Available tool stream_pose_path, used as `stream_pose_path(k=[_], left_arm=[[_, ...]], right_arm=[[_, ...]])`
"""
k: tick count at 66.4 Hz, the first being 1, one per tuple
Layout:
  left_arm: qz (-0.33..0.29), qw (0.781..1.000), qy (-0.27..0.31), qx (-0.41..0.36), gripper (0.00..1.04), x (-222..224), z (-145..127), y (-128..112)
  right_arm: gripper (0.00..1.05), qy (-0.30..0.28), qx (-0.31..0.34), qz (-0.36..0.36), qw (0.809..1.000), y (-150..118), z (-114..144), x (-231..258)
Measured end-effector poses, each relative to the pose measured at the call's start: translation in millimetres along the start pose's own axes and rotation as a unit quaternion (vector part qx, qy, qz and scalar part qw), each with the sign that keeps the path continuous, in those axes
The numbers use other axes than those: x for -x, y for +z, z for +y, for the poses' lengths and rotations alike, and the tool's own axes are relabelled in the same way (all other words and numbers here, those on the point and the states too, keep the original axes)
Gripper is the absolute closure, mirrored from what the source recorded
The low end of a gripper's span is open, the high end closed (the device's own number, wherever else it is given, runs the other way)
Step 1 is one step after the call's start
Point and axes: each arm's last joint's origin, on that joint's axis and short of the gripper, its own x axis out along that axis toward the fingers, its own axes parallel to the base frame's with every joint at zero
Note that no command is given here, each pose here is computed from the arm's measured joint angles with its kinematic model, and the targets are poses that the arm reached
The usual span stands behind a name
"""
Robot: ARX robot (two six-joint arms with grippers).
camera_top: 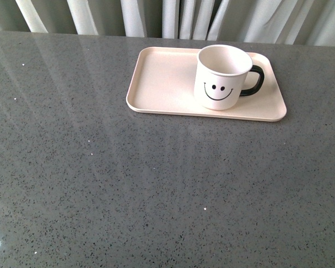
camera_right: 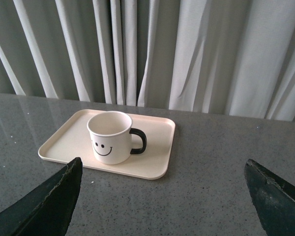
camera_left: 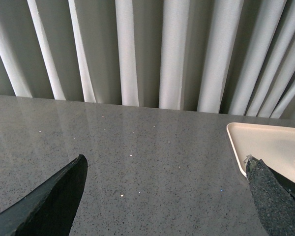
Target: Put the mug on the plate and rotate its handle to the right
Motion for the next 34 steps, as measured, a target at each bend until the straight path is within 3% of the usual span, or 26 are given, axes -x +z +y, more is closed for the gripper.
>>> stream_pose_path(k=[34], left_arm=[[0.000, 1.000, 0.000, 0.000, 0.09, 0.0, 0.0, 0.0]], right_arm=[[0.09, 0.000, 0.000, 0.000, 1.000, 0.0, 0.0, 0.0]])
